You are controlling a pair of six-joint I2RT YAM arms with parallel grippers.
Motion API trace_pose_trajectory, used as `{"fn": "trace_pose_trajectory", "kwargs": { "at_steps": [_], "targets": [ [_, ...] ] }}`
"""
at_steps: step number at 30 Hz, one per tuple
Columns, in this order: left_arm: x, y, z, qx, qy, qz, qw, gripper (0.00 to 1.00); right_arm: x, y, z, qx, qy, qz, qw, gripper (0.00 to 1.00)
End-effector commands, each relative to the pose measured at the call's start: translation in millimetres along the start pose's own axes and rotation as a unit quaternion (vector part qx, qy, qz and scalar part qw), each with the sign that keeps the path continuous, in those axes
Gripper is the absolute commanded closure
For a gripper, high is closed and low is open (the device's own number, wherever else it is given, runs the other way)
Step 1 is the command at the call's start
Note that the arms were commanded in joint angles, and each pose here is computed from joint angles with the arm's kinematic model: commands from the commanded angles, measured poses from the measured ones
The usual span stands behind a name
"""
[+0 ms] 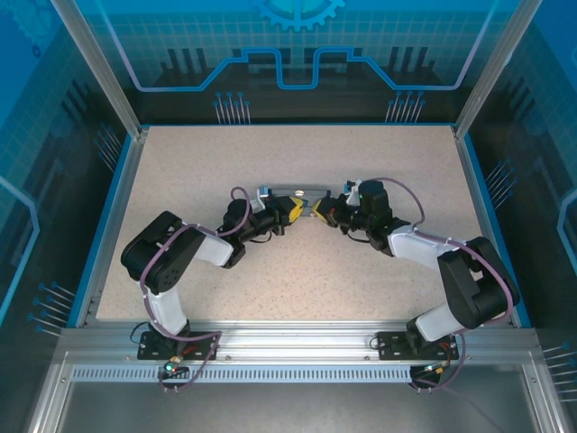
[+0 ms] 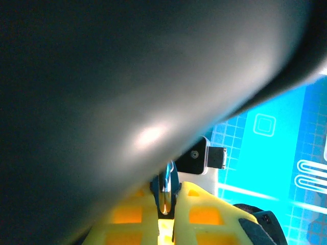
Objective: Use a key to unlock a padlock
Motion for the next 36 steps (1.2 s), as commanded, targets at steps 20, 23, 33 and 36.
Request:
{"fn": "trace_pose_trajectory", "kwargs": {
  "at_steps": [20,23,33,36],
  "targets": [
    [-1,-3,-16,0.038,-0.015,0.011,0.999,1.0,-9,4,12,-0.013,0.011,-0.011,1.0,1.0],
    [-1,-3,-16,0.038,-0.015,0.012,0.999,1.0,-10,3,14,-0.015,0.011,-0.011,1.0,1.0],
    [-1,-4,-18,0.042,-0.016,0.013,0.999,1.0,-7,-7,13,-0.014,0.009,-0.002,1.0,1.0],
    [-1,-4,-17,0.041,-0.015,0.013,0.999,1.0,-6,-8,10,-0.012,0.007,-0.001,1.0,1.0]
  ]
}}
Point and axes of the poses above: each hand's point on the last joint's axis, 136 mm out from that joint toward the fingers, its own y axis back along the fingers, its own z axis along the line the jaws close on, x = y × z, the point moved 8 cm from there along y, back along the fingers
